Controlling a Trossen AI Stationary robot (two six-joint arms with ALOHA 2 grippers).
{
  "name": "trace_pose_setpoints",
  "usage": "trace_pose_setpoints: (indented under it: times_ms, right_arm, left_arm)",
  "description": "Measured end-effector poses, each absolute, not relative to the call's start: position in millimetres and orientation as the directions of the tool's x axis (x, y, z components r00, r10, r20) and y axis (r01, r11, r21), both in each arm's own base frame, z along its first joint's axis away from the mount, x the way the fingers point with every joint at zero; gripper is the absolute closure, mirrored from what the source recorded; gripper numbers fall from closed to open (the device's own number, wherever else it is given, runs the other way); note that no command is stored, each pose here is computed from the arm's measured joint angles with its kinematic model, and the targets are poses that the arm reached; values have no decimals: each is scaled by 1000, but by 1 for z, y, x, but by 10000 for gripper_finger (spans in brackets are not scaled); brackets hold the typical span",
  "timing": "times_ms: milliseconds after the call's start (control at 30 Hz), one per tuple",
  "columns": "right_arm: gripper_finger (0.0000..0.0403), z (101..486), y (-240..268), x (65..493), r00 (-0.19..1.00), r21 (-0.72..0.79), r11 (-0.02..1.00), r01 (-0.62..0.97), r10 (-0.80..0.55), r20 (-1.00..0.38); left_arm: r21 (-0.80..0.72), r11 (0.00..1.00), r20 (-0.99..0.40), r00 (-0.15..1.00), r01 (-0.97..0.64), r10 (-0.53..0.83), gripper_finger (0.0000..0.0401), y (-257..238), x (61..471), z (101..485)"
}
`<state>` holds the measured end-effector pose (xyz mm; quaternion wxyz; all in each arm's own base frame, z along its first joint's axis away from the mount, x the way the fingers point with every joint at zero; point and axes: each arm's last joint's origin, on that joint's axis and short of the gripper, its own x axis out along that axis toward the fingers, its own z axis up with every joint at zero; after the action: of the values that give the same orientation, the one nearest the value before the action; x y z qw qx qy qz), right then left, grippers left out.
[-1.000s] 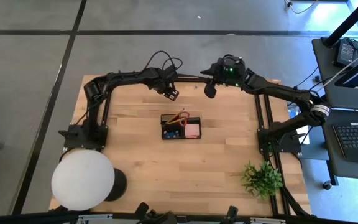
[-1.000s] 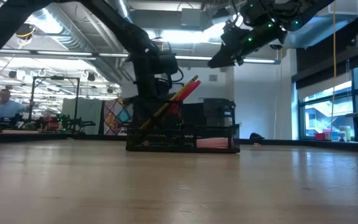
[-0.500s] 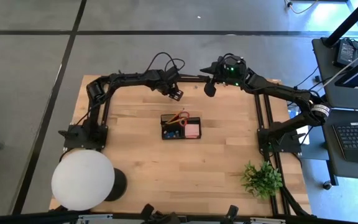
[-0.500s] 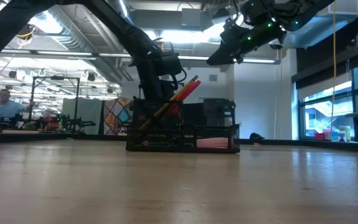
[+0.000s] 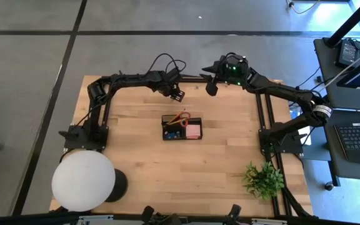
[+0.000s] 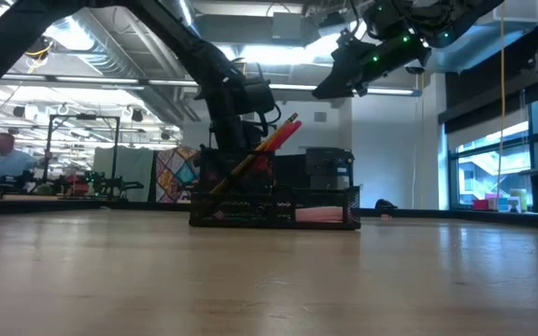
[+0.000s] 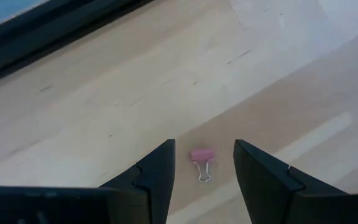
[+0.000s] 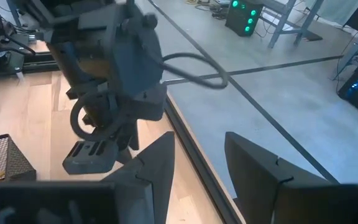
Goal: Pick and place office supplies into organizer
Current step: Put the pink binder clip into the desk organizer
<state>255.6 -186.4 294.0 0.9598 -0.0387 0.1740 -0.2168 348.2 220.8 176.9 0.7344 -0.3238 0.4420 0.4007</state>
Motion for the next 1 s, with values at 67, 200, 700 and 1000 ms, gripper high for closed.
trace_pose_setpoints:
  times_ms: [67, 200, 700, 1000]
  right_arm:
    - [257, 294, -187, 255, 845, -150, 902, 404, -431, -317]
    - [257, 294, -187, 255, 845, -150, 902, 404, -431, -317]
    - [257, 294, -187, 255, 844, -151, 903, 403, -430, -320]
    - [257, 294, -187, 255, 844, -152, 903, 402, -429, -322]
  left_arm:
    - [-120, 460, -914, 279, -880, 296, 244, 221, 349, 173]
    - [-105, 456, -924, 255, -884, 283, 244, 222, 351, 160]
    - [-135, 454, -943, 255, -881, 215, 244, 218, 356, 144]
    - [-97, 455, -952, 216, -885, 217, 244, 216, 359, 131]
